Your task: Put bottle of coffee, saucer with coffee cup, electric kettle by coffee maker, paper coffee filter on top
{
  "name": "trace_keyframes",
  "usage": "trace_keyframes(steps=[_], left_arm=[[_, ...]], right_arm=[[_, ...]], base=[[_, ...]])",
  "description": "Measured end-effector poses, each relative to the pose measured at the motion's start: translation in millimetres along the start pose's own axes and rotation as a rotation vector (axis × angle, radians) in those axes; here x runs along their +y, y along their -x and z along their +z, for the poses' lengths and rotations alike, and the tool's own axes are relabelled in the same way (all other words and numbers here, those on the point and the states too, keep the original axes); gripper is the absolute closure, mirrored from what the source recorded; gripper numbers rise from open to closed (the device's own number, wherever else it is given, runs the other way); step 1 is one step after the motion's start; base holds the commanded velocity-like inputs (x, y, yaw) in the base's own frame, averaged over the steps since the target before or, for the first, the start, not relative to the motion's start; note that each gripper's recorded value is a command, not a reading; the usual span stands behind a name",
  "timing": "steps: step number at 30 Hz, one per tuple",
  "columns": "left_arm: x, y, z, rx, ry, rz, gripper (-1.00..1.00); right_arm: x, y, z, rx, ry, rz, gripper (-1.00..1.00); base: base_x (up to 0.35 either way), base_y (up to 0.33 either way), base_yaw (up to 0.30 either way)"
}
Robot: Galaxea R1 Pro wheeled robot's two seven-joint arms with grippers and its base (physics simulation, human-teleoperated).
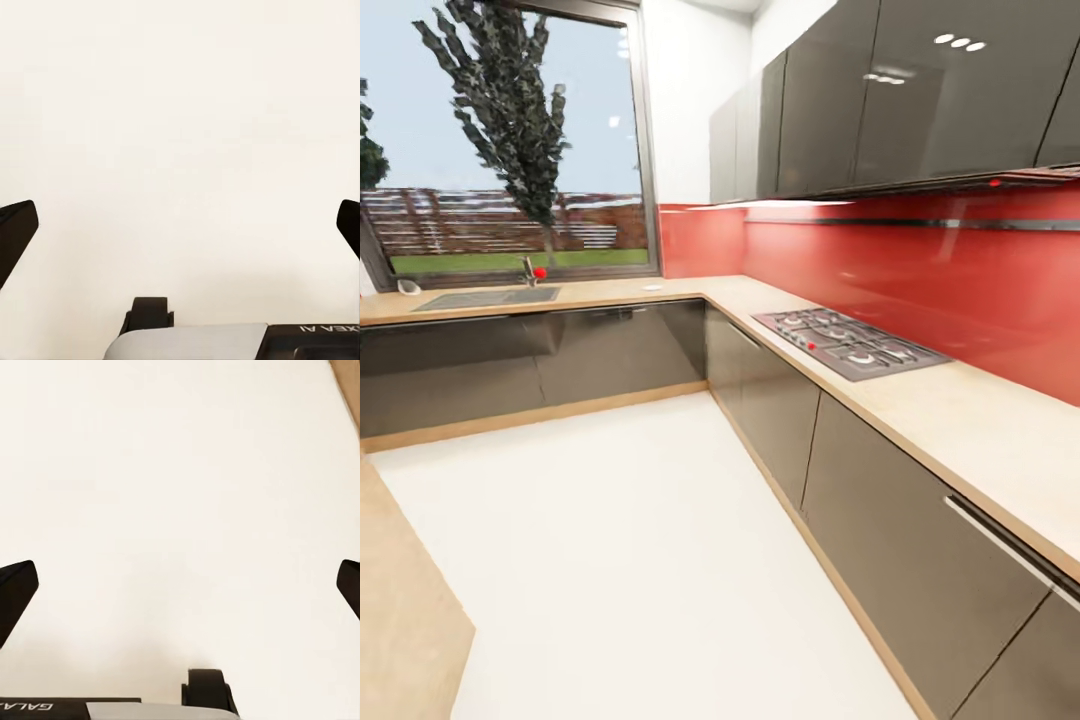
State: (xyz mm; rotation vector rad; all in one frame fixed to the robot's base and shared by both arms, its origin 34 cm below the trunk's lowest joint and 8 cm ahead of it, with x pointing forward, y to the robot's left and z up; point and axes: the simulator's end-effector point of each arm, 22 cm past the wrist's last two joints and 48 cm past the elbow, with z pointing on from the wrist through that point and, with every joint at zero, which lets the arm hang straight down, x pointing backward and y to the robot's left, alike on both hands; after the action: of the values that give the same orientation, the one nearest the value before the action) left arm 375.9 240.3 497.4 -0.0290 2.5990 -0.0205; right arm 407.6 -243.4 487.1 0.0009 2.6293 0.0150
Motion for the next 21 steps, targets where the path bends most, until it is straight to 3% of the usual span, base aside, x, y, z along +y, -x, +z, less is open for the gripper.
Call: trace_keyframes(steps=[21], left_arm=[[0.2, -0.4, 0.1, 0.001, 0.0, 0.0, -1.0]], right_arm=[[-2.9, -0.1, 0.0, -0.001, -0.001, -0.006, -1.0]], base=[[0.327, 0.029, 0.016]])
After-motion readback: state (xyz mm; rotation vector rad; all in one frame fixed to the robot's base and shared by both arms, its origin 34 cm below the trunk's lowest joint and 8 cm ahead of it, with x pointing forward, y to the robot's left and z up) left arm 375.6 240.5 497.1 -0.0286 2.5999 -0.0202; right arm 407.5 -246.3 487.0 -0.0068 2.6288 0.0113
